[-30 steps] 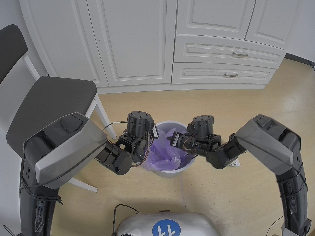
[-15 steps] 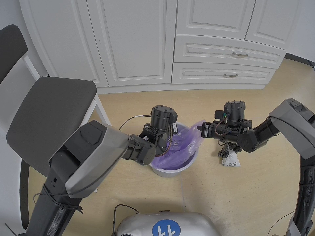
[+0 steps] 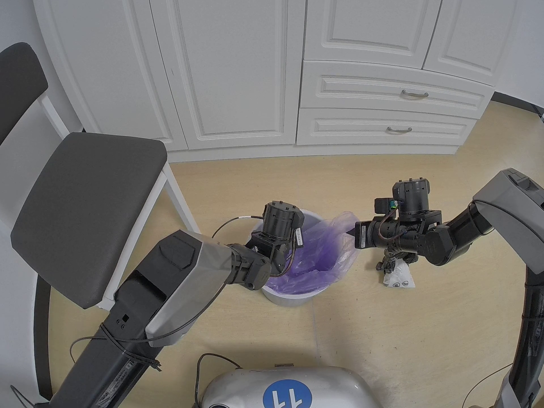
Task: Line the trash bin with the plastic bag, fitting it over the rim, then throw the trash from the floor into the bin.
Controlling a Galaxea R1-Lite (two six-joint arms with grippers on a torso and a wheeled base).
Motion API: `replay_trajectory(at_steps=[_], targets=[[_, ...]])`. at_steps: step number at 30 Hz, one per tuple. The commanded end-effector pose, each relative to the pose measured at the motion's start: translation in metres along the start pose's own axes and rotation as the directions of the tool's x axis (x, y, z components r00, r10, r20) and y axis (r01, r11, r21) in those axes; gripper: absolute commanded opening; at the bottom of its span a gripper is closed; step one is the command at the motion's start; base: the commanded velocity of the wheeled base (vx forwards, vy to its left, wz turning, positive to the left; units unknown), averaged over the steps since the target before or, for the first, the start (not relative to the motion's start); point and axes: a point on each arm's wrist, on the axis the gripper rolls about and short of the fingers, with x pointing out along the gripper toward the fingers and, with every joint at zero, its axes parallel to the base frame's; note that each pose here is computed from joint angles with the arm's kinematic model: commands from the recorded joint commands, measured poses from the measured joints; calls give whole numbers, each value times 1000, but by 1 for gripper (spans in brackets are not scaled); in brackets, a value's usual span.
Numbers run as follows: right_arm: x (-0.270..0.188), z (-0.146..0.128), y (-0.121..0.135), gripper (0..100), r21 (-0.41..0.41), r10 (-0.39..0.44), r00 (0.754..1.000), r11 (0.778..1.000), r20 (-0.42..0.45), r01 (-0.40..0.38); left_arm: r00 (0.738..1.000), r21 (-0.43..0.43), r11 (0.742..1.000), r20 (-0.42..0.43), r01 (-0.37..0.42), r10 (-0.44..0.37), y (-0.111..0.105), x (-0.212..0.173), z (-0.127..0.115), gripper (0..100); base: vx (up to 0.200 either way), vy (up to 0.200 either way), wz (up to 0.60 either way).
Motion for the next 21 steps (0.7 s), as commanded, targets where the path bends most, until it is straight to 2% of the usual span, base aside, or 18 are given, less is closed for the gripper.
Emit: replay_trajectory(at_steps=[1,2,3,5,7,15,16,21], targets=[[-1,-4,3,0,-2,4,1000,1000,-12,-4,997,-35,999,69,-18,21,4,-15,47,0,0,0,0],[-5,-1,4,0,-6,6,1000,1000,-1,-6,997,-27,999,67,-22,23,4,-26,60,0,0,0,0],[-5,0,5,0,-7,8,1000,1000,1,-8,997,-25,999,67,-22,23,4,-27,61,0,0,0,0],[-6,2,5,0,-11,10,1000,1000,25,-10,999,44,998,12,-47,47,6,-42,72,0,0,0,0],[-6,-1,4,0,-10,6,1000,1000,27,-6,998,99,993,-20,-60,62,7,-47,74,0,0,0,0],[-15,-12,-4,0,-30,-13,1000,999,10,14,992,205,976,-81,-79,97,12,-62,79,0,0,0,0],[-14,-13,-6,0,-44,-17,1000,999,24,18,988,255,964,-109,-82,112,15,-68,80,0,0,0,0],[-22,-11,-8,0,-53,-30,999,998,35,32,982,301,950,-135,-84,130,20,-69,77,0,0,0,0]])
